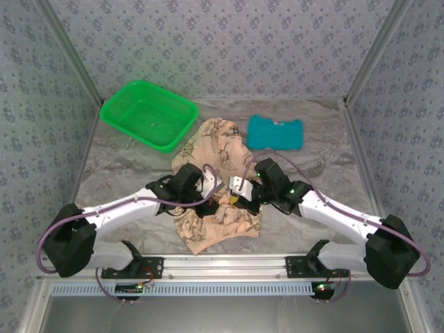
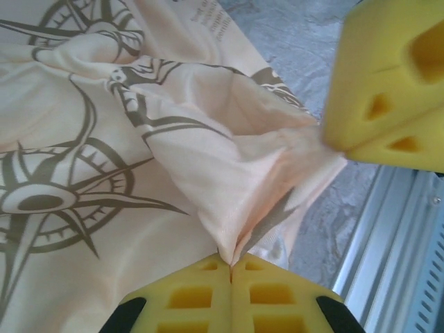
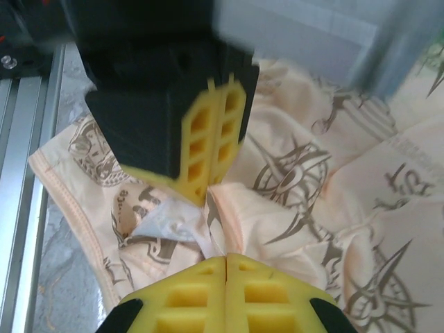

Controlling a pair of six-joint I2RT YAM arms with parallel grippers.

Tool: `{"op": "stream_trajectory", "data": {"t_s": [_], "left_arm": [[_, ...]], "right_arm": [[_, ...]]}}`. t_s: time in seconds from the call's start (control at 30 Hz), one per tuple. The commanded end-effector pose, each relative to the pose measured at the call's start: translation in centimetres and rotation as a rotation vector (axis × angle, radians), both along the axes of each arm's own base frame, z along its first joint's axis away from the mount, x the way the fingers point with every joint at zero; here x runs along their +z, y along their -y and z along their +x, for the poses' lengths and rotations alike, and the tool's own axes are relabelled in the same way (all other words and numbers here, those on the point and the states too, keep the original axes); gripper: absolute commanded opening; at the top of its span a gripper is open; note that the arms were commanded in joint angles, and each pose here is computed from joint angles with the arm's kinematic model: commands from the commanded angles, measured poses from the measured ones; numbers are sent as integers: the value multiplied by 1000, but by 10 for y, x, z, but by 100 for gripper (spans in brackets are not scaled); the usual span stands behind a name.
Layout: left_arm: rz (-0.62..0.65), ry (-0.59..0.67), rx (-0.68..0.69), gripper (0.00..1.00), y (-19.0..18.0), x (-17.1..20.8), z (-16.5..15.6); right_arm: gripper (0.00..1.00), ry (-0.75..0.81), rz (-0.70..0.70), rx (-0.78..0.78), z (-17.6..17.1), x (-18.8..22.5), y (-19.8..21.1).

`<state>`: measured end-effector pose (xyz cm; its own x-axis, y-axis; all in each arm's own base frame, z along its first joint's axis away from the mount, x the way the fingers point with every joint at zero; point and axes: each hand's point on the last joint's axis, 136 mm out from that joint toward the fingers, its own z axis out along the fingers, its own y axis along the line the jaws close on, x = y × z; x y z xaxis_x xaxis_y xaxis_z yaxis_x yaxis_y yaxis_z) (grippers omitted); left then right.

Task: Fold the inside-out t-shirt

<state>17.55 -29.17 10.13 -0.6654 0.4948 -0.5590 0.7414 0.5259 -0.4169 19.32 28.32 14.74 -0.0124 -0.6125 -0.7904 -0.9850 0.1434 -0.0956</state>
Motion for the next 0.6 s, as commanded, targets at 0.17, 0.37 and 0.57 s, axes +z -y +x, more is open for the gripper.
{"op": "stream_trajectory", "data": {"t_s": [0.17, 0.37, 0.57], "left_arm": [[-10, 15, 105, 43, -3, -5, 19], [-88, 106, 249, 73, -22, 17, 33], [-67, 159, 278, 76, -36, 23, 41]], "right_arm": [[0, 191, 5, 16, 36, 9, -36], [9, 92, 45, -3, 38, 1, -45], [28, -19, 102, -21, 31, 8, -32]]}}
